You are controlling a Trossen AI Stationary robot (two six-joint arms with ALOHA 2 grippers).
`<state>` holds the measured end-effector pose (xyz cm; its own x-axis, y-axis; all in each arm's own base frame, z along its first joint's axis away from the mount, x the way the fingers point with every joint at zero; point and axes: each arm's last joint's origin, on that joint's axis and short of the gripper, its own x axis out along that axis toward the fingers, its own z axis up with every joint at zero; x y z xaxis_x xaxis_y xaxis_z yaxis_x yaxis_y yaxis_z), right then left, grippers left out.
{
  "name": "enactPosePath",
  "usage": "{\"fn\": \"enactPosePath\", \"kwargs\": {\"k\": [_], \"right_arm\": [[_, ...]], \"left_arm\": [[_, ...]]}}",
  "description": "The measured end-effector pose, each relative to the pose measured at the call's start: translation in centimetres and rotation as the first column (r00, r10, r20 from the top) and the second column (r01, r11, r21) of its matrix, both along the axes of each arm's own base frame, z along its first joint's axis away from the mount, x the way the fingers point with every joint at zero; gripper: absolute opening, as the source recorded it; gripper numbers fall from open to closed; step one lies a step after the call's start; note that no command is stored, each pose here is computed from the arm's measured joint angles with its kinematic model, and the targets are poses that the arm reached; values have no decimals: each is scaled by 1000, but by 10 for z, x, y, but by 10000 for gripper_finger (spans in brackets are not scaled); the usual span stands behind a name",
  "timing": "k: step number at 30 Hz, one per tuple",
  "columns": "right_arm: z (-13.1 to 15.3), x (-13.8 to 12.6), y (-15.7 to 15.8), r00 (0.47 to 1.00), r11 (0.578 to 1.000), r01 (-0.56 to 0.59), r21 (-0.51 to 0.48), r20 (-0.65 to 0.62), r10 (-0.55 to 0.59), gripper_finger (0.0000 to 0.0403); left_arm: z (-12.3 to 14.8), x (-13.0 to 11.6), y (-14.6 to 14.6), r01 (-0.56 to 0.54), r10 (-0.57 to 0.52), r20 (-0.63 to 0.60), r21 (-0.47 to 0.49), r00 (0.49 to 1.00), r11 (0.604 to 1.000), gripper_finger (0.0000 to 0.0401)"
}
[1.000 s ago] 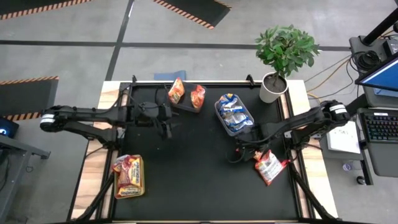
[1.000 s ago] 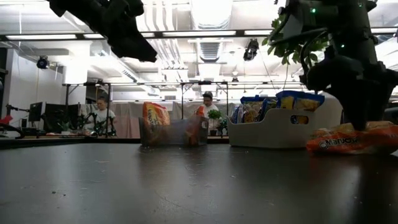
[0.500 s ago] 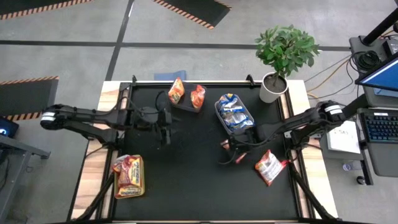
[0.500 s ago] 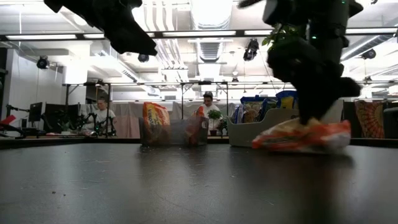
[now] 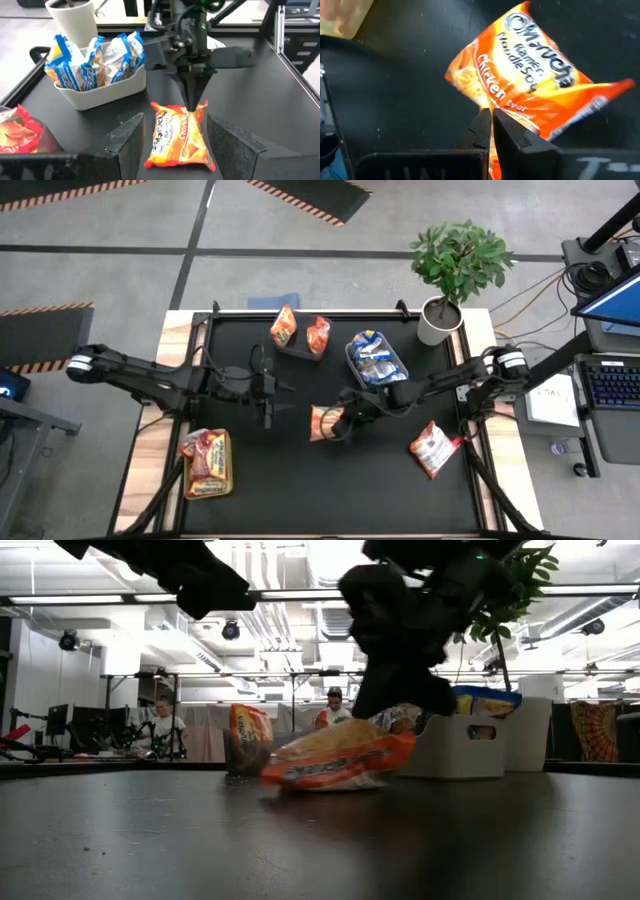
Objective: Sort Maruchan noodles
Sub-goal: Put the orange noodle pack into the black bin
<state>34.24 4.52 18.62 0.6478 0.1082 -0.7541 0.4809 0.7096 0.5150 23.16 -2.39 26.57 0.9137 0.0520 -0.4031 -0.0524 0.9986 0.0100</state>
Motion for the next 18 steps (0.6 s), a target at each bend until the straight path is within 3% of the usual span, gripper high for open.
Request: {"fn": "enactPosePath", "kwargs": {"k": [4,12,18], "right_arm": [[4,16,0,998,998,-60,-14,-5,59,9],[26,23,-1,978,986,-117,-123,-186,93,9],[32,27,1,981,970,-156,-188,-148,129,9]], "left_arm": [[-5,-1,-2,3,-4,-16,-7,1000,1000,193],[-30,3,-5,55,-57,-106,-24,993,998,193],[-58,9,-7,37,-45,-155,-52,987,998,193]]}}
